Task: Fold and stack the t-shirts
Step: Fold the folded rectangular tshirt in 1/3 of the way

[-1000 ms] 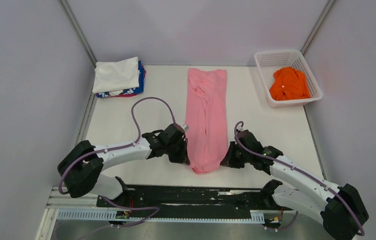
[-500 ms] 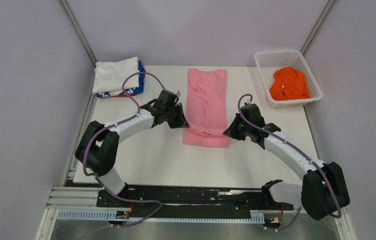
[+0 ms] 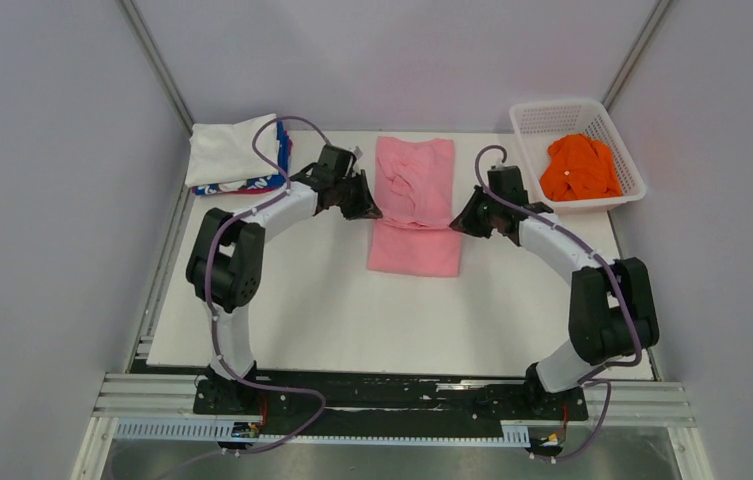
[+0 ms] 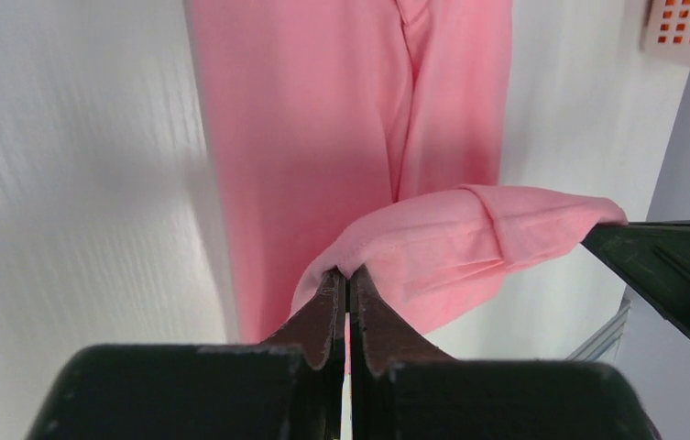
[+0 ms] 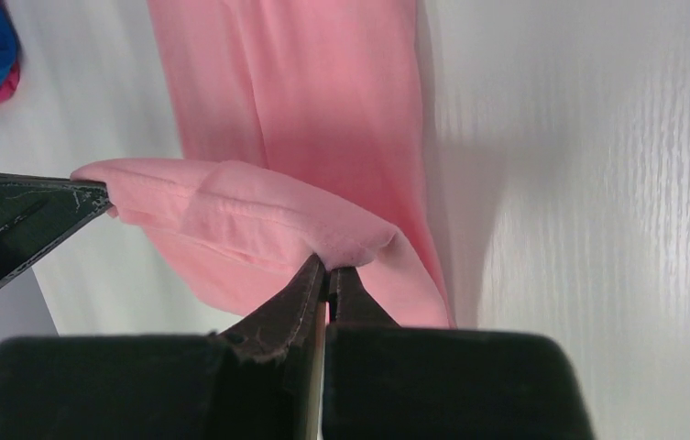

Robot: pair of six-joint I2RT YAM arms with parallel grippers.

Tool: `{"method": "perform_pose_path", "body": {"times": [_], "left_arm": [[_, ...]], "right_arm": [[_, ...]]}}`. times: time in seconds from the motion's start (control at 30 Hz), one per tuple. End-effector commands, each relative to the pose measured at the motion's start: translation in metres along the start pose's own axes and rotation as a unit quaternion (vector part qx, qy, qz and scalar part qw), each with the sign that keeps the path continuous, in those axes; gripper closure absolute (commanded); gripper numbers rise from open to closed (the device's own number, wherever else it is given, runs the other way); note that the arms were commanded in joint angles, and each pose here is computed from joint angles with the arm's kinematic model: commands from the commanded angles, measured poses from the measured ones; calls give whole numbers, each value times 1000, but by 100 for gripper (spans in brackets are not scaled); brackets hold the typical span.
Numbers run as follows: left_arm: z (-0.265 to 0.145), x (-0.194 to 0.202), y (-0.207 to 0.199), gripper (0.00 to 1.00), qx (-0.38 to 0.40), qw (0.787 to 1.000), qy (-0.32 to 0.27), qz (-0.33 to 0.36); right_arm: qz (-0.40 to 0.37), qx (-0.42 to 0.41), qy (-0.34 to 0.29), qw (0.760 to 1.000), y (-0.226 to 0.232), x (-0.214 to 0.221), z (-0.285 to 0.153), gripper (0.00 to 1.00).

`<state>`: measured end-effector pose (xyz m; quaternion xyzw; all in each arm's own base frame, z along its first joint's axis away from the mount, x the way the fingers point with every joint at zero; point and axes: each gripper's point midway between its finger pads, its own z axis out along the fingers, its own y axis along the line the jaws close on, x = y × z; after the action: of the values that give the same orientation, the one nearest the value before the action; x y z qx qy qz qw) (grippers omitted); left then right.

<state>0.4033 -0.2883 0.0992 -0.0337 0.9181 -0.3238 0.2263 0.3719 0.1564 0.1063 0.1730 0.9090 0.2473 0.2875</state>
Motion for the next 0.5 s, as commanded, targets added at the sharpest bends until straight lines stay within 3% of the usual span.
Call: {"method": "perform_pose_path", "body": {"times": [0.0, 0.47], "left_arm": [[3, -32, 1, 100, 4, 1000, -14, 13], [45, -61, 24, 95, 5, 1000, 2, -6]], "right_arm": [[-23, -40, -24, 999, 18, -38, 10, 100], [-21, -43, 2, 999, 9, -65, 63, 99]]}}
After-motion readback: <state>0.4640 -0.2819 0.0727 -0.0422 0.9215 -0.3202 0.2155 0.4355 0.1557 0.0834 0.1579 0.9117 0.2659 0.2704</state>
